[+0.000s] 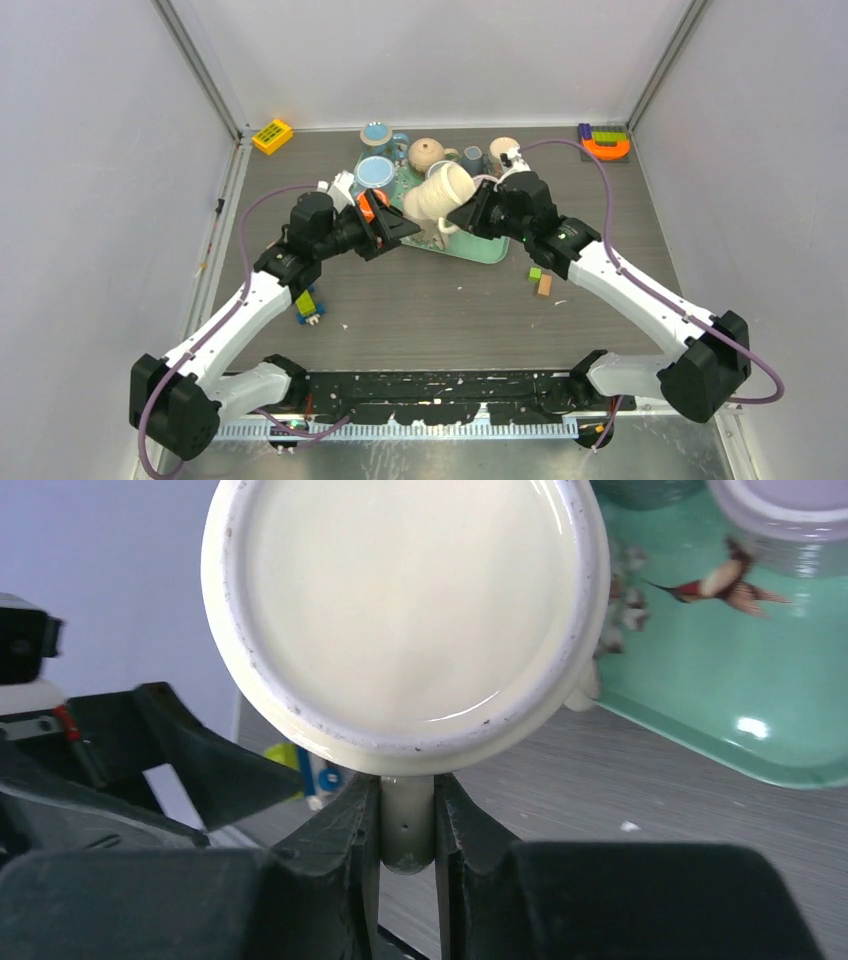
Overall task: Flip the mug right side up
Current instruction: Turn over the cup on the tray.
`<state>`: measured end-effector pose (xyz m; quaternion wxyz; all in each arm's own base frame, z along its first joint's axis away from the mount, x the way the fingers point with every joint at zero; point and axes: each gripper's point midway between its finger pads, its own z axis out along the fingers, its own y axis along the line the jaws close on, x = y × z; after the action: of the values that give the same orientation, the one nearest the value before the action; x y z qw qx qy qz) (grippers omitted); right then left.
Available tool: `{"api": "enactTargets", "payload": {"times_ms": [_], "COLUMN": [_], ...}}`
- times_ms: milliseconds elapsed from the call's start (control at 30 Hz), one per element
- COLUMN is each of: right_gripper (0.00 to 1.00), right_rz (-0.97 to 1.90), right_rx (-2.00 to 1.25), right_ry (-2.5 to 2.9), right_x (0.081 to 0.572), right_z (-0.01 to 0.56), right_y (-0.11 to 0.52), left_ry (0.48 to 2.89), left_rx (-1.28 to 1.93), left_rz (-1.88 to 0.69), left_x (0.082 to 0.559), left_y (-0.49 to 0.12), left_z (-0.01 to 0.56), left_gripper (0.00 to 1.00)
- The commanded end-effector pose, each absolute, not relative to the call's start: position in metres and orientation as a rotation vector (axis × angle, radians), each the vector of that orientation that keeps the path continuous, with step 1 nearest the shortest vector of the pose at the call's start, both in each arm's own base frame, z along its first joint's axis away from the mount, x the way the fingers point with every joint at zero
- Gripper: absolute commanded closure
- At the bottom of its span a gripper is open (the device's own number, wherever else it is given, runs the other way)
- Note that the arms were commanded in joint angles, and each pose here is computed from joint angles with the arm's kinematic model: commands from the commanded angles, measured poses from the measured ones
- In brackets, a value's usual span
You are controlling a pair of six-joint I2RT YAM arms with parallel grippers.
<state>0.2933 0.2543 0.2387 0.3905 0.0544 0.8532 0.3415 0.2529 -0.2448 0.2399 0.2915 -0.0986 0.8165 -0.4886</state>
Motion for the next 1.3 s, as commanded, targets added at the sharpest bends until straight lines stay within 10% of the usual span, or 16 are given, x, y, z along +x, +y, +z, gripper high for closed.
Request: {"api": "enactTargets", "payload": {"times_ms": [0,667,1267], "right_gripper": [0.99,0.99,0.99], "right_rz": [1.259,1.742,1.905], "right_rx": [0.207,0.321,0.302], "right_ry": [1.801,1.583,1.568], "right_x": [0.312,0.314,0.3], "right_z": [0.347,0.388,0.386], "right_y": [0.299,0.348,0.363], "left_ry": [2.01,1.812,1.725], "left_rx": [-0.254,-0.419,-0.462], "left_rz": [-1.519,-1.797,-1.888], "left_x": [0.262,0.288,0.303], "left_y": [-0.259,-0.251,-0.241], "left_z": [0.285,0.313,0.324], "left_gripper": [0.22,0.55,0.61]}}
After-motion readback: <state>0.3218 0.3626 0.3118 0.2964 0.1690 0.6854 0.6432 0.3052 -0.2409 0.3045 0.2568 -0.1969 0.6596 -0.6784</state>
